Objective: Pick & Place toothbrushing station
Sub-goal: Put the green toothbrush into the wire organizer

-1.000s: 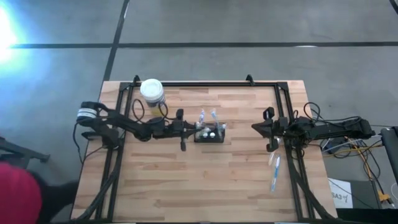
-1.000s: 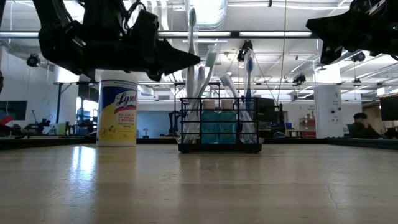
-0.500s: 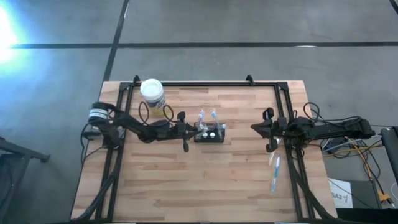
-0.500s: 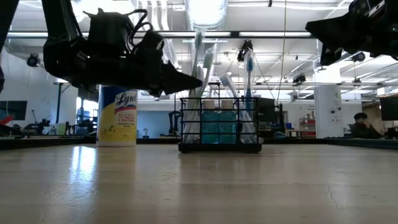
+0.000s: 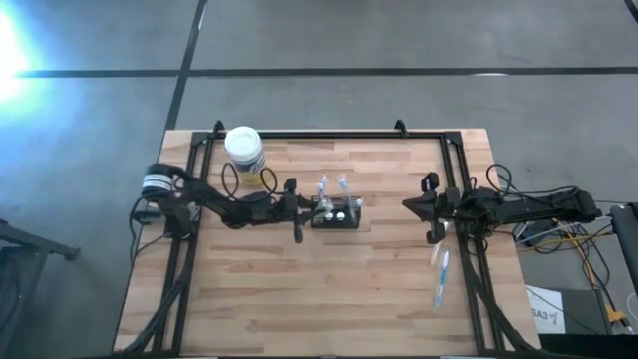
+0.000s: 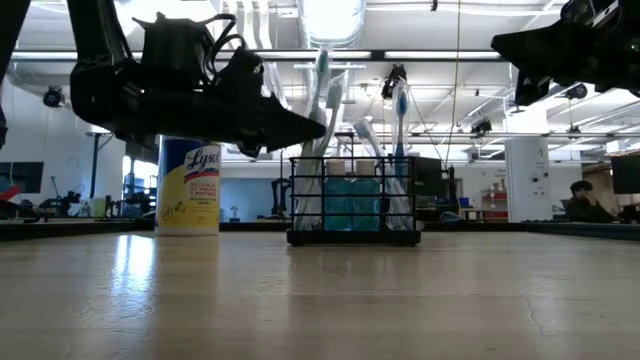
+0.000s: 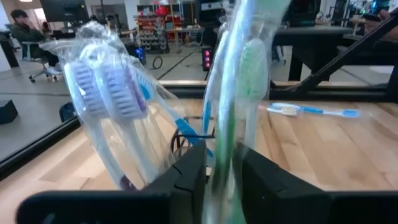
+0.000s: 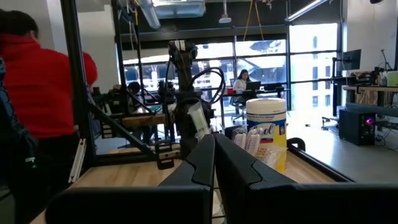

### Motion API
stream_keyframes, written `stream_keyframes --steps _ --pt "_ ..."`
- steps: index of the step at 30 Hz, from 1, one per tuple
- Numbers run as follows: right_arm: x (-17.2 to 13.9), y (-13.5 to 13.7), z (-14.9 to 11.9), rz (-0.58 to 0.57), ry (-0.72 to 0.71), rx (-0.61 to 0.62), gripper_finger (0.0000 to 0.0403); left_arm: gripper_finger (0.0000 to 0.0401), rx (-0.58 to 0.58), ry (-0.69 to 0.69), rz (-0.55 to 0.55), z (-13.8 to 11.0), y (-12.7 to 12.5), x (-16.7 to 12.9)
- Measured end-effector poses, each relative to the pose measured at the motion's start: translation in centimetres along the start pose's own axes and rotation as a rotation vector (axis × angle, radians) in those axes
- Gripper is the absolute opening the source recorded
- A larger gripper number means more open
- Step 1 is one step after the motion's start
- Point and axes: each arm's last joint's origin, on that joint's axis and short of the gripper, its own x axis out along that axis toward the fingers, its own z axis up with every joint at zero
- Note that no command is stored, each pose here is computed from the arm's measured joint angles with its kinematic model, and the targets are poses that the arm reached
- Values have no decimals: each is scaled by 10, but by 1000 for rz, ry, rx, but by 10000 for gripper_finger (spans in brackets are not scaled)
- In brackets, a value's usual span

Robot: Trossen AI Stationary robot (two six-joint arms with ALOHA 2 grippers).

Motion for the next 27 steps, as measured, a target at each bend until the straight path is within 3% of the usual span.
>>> stream_keyframes --steps 12,18,22,27 --pt "0 0 0 0 1 0 11 147 7 -11 -2 14 1 -4" --pt "0 0 0 0 1 0 11 157 22 -48 -15 29 1 -8" --pt "0 0 0 0 1 0 11 136 30 -44 -28 31 1 -8" --pt "0 0 0 0 0 0 11 46 53 -5 -55 27 0 -8"
